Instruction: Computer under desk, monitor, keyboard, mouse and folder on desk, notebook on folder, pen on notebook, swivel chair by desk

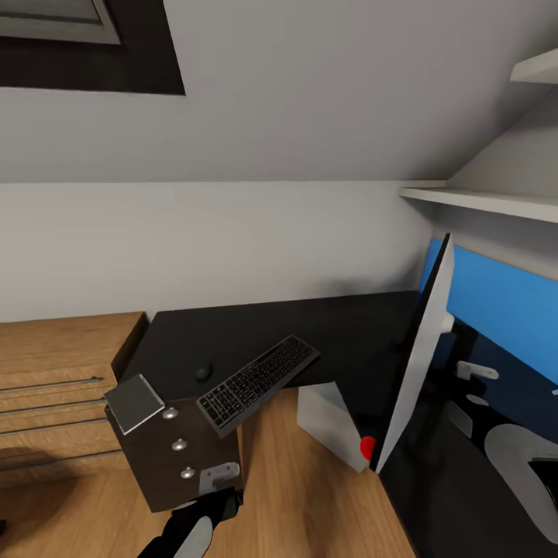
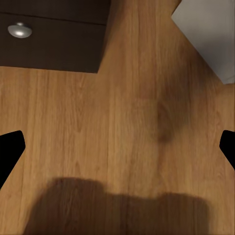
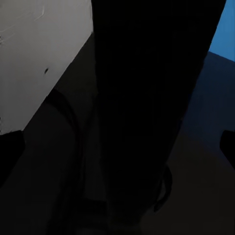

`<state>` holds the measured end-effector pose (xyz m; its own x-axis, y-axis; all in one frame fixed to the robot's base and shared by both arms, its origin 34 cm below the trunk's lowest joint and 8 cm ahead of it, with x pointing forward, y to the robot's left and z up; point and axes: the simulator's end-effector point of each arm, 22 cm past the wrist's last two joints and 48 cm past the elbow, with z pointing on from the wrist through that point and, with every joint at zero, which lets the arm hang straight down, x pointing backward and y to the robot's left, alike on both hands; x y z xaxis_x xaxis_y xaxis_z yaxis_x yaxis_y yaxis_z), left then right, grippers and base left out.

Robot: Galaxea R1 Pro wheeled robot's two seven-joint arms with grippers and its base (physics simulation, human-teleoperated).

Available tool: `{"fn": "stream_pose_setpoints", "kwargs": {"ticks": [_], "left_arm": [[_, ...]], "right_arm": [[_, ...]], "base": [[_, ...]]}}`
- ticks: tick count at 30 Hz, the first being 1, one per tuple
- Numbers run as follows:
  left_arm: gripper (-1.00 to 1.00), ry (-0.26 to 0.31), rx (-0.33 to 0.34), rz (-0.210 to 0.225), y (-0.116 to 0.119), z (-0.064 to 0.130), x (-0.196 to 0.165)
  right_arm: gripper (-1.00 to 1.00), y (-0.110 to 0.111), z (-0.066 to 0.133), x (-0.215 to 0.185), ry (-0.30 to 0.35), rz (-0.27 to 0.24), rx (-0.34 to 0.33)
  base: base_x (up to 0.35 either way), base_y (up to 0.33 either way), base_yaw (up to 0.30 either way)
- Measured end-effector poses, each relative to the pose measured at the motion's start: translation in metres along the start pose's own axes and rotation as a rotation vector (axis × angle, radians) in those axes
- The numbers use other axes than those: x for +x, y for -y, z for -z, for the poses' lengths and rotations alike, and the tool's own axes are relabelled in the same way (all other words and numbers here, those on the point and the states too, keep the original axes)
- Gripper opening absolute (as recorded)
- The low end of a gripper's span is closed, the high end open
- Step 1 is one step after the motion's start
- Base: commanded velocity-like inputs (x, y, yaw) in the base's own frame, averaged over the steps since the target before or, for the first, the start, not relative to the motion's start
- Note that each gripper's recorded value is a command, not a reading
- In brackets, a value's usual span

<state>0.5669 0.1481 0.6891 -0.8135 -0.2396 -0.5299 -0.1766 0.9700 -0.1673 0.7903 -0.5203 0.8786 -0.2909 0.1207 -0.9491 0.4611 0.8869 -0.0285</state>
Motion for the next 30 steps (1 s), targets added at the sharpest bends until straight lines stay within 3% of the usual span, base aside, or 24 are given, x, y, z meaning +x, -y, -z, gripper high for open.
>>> {"fn": "stream_pose_setpoints", "kwargs": {"ticks": [10, 30], "left_arm": [[1.0, -0.001, 0.002, -0.001, 0.001, 0.0, 0.001], [1.0, -0.013, -0.003, -0.007, 0.0, -0.002, 0.006]], "right_arm": [[1.0, 0.006, -0.001, -0.002, 0.003, -0.005, 0.01], [1.0, 0.019, -0.002, -0.006, 0.011, 0.002, 0.03]], "base": [[0.097, 0.0, 0.0], [0.003, 0.0, 0.0]]}}
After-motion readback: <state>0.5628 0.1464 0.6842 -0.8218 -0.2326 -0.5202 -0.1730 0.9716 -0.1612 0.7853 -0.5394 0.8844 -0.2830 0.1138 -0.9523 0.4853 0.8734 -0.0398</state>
